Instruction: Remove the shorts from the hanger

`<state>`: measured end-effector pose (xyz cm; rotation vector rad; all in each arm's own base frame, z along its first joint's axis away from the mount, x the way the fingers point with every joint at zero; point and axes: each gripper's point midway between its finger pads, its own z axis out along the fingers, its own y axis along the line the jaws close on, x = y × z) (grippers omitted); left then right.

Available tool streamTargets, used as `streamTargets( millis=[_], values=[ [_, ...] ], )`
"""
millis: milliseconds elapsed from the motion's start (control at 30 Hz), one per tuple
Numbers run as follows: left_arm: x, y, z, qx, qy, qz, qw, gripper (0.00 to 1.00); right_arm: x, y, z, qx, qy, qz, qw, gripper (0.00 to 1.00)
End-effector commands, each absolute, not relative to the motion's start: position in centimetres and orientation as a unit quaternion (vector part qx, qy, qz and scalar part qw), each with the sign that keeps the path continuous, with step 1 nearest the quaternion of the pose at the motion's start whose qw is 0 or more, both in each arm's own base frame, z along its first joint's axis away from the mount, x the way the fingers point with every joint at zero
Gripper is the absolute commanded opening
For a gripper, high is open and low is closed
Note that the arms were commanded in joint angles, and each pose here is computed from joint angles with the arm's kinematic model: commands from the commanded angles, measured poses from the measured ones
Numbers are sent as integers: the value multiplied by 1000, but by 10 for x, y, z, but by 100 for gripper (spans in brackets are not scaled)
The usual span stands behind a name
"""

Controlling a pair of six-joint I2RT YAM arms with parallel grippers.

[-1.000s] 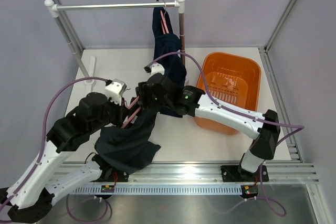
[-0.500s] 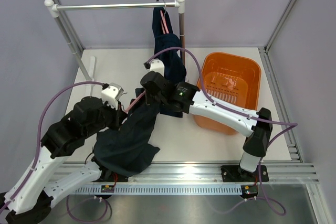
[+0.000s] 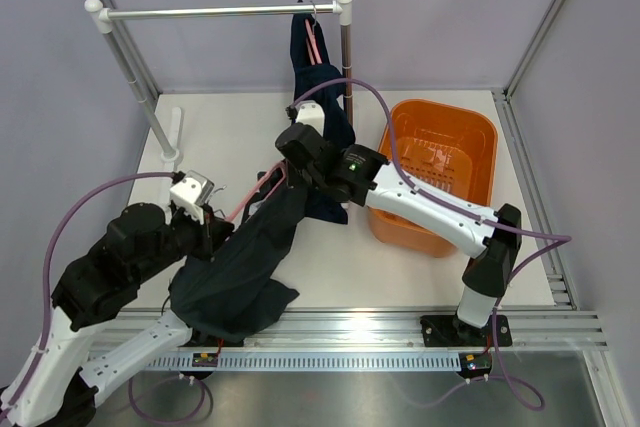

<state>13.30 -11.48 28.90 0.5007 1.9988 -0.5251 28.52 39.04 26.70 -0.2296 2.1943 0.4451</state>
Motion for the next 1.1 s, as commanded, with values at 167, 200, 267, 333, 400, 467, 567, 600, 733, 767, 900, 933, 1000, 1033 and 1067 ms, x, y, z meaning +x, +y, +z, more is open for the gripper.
streamTargets(
  millis=[167,200,267,333,400,467,567,600,733,767,900,933,1000,1033,1067],
  values=[
    [105,-111,311,222,796,-261,498,0,327,351,278,-38,871,117,475,0],
    [106,-109,314,218,794,-261,504,0,326,353,274,-41,873,120,470,0],
    [109,-107,320,207,791,-258,515,0,321,358,272,-48,875,135,462,0],
    [112,-108,326,201,785,-261,525,0,315,361,268,-53,876,143,457,0],
    [119,-105,331,184,783,-251,538,0,301,369,272,-66,872,152,460,0],
    [130,-105,340,167,778,-243,555,0,287,375,272,-82,871,159,458,0],
    [149,-107,351,138,772,-232,576,0,250,399,275,-124,864,182,453,0],
    [154,-108,354,131,770,-230,581,0,238,407,280,-138,859,191,454,0],
    [181,-115,371,87,756,-224,608,0,168,443,292,-201,836,222,460,0],
    [185,-116,373,80,756,-222,610,0,156,448,297,-208,831,232,461,0],
    [208,-121,388,53,750,-207,626,0,108,465,312,-253,810,280,449,0],
    [214,-117,392,42,748,-193,633,0,99,467,315,-262,805,287,447,0],
    [228,-117,403,22,741,-177,647,0,78,470,321,-289,793,292,450,0],
    [233,-118,405,19,740,-172,650,0,72,473,320,-300,790,291,449,0],
    [241,-123,407,17,741,-167,650,0,60,474,324,-318,782,292,449,0]
  ],
)
